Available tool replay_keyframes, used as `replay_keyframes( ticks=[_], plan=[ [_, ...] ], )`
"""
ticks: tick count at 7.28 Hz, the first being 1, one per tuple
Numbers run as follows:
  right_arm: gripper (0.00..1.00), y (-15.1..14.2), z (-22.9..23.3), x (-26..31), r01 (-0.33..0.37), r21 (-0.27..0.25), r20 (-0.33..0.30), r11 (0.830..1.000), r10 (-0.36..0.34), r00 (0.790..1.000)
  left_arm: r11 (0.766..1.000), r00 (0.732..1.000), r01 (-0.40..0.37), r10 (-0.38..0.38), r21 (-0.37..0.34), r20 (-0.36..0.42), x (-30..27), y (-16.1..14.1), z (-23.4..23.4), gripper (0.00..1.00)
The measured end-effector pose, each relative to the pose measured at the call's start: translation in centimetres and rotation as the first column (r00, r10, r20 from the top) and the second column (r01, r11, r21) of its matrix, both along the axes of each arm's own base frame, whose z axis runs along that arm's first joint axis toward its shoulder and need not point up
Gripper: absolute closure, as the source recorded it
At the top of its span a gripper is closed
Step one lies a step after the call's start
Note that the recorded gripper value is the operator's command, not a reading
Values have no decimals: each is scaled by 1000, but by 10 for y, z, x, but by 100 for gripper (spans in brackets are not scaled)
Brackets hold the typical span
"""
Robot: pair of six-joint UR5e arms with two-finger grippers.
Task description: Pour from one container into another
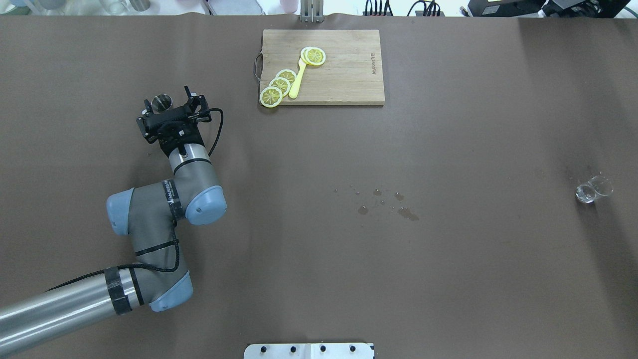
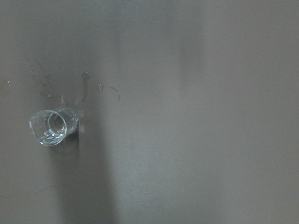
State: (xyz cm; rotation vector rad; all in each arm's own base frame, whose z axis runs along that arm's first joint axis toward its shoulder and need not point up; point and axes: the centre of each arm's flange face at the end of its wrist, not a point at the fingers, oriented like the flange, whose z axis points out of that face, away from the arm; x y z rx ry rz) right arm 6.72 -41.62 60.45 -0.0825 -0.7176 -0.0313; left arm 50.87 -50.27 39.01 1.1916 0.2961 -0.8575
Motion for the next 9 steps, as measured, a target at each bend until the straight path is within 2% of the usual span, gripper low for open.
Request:
replay_keyframes(
  ticks=[4,6,7,8,9],
  plan=[
    [0,3,5,0,-2,-6,-6,1000,1,1000,997,996,-77,79,-22,49,-39,18,-27,3],
    [0,2,5,0,-2,-6,-6,1000,1,1000,981,978,-181,186,-69,91,-53,31,-53,3],
    [0,1,4,0,-2,-4,-6,1000,2,1000,957,954,-271,281,-105,103,-60,40,-74,3],
    [0,1,2,0,-2,0,-4,1000,2,1000,916,913,-375,392,-142,111,-65,49,-92,3],
    [0,0,1,0,-1,4,-3,1000,1,1000,863,861,-474,496,-174,115,-64,56,-107,3]
  ],
)
